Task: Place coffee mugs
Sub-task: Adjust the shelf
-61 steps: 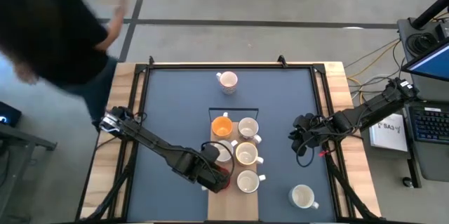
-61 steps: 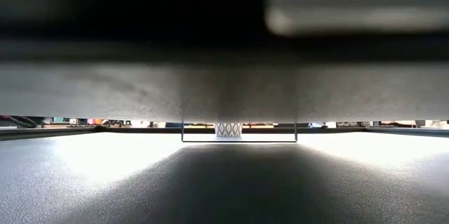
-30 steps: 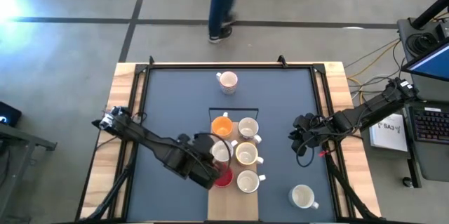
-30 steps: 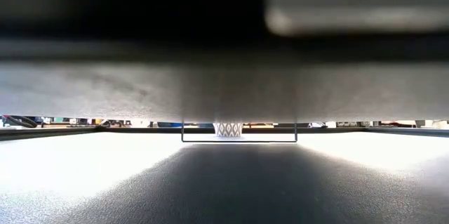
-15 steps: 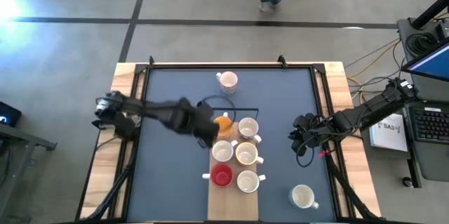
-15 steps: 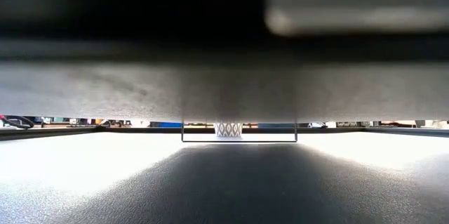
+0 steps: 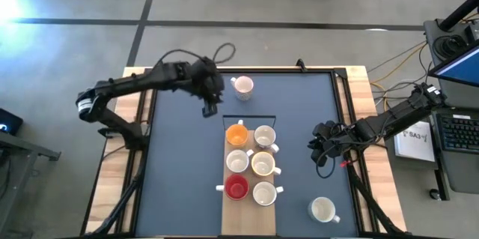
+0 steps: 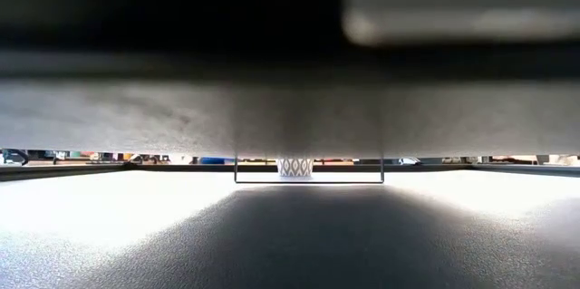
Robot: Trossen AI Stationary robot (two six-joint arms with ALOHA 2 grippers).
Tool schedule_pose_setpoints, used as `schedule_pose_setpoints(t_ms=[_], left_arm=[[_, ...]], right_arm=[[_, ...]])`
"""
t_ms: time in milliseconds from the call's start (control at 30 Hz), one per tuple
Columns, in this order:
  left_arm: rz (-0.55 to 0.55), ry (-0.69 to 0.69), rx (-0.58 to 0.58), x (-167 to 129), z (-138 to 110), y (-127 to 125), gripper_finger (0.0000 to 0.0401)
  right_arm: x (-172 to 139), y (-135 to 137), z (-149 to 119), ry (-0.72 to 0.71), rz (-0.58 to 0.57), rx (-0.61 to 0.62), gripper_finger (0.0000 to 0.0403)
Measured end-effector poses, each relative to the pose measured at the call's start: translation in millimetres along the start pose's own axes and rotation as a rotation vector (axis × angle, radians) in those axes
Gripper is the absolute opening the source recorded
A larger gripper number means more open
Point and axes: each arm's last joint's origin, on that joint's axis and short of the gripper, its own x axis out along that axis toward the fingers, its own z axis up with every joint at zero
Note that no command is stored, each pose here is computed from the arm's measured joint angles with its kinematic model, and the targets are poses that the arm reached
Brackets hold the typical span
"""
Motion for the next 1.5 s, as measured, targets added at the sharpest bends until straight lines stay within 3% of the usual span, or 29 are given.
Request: schedule_pose_setpoints(t_ms=[133,400,633,933,1167,1500], left_arm=[[-0.060,-0.062,0.018,21,-6,20,0.0121],[-0.061,-0.019,0.127,61,-1,34,0.0147],[-0.055,-0.006,0.150,78,20,42,0.0157],[-0.028,0.115,0.113,105,45,54,0.0151],[-0.014,0.182,0.111,114,57,60,0.0151],[-0.035,0.279,0.166,111,48,56,0.0151]], right_arm=[[0,0,0,0.000,0.000,0.000,0.0068],[0,0,0,0.000,0.000,0.001,0.0068],[0,0,0,0.000,0.000,0.000,0.0068],[0,0,0,0.000,0.000,0.000,0.0068],[0,0,0,0.000,0.000,0.001,0.0068],[0,0,0,0.000,0.000,0.000,0.0068]])
